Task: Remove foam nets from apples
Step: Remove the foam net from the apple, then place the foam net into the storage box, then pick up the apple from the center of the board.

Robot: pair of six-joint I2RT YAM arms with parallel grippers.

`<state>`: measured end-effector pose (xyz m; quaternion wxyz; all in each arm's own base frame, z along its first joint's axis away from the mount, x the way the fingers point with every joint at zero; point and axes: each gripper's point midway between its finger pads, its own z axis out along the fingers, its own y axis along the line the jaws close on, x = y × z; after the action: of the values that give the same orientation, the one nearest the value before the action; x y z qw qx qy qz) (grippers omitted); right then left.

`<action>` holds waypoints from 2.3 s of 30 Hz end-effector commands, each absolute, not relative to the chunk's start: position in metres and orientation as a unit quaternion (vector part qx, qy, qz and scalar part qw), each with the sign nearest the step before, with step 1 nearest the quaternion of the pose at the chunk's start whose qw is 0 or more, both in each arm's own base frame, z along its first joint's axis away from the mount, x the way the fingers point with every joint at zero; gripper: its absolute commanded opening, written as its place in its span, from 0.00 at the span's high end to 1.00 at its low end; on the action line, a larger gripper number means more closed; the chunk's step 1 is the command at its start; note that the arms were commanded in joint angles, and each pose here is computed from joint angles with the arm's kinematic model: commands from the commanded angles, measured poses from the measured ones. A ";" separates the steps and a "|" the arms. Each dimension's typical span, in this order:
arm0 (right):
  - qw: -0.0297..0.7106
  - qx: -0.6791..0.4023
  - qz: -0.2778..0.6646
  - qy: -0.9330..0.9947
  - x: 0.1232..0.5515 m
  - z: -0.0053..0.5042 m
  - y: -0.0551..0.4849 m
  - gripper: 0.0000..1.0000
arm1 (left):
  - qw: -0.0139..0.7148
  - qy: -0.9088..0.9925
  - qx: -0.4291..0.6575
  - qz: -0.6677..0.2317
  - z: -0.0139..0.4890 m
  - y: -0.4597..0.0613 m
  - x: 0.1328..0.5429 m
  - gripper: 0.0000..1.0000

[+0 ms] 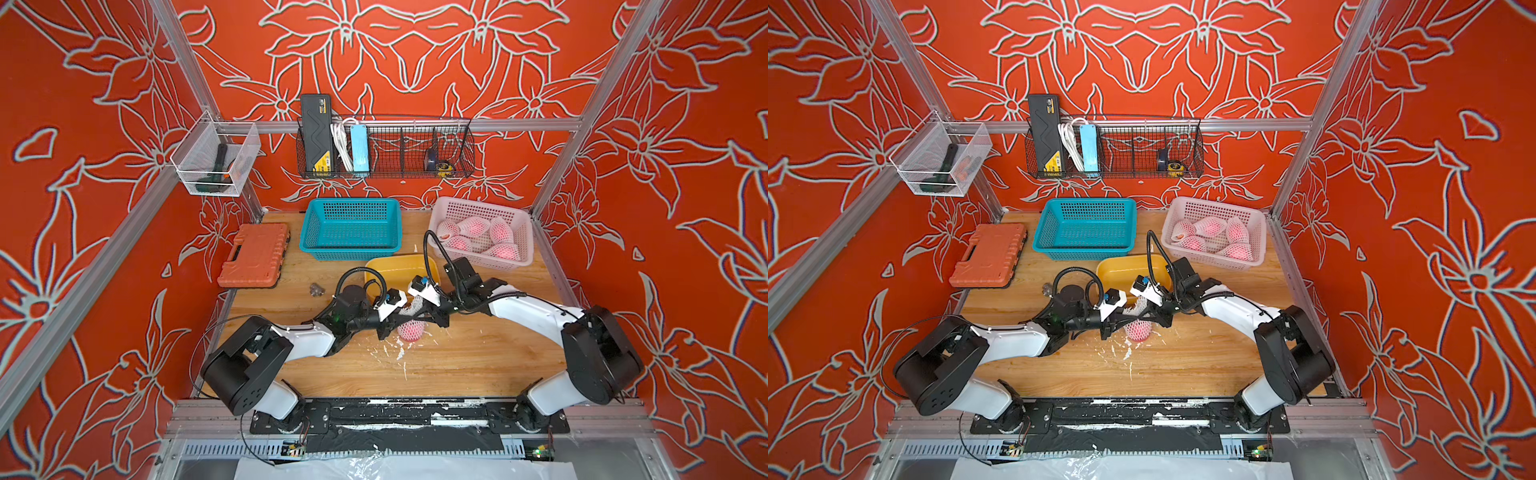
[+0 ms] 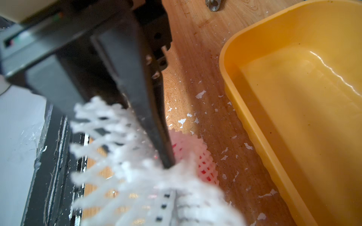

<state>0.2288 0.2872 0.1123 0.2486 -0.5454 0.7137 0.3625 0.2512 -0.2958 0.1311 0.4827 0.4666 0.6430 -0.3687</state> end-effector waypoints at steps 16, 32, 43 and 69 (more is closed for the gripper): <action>0.320 -0.487 0.256 0.771 0.264 0.170 0.256 0.93 | 0.583 0.669 0.354 -0.295 0.218 -0.242 0.280 0.02; 0.304 -0.518 -0.039 0.798 0.376 0.146 0.231 0.86 | 0.511 0.785 0.278 -0.214 0.163 -0.191 0.282 0.02; 0.284 -0.556 0.004 0.781 0.373 0.124 0.285 0.49 | 0.485 0.781 0.312 -0.240 0.149 -0.196 0.260 0.03; 0.371 -0.409 0.057 0.832 0.313 0.207 0.190 0.04 | 0.338 0.743 0.485 -0.313 0.098 -0.291 0.224 0.06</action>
<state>0.3264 0.1894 0.2152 0.3793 -0.4098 0.8287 0.0378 0.2289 -0.2776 0.1012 0.3600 0.4478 0.7595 -0.3050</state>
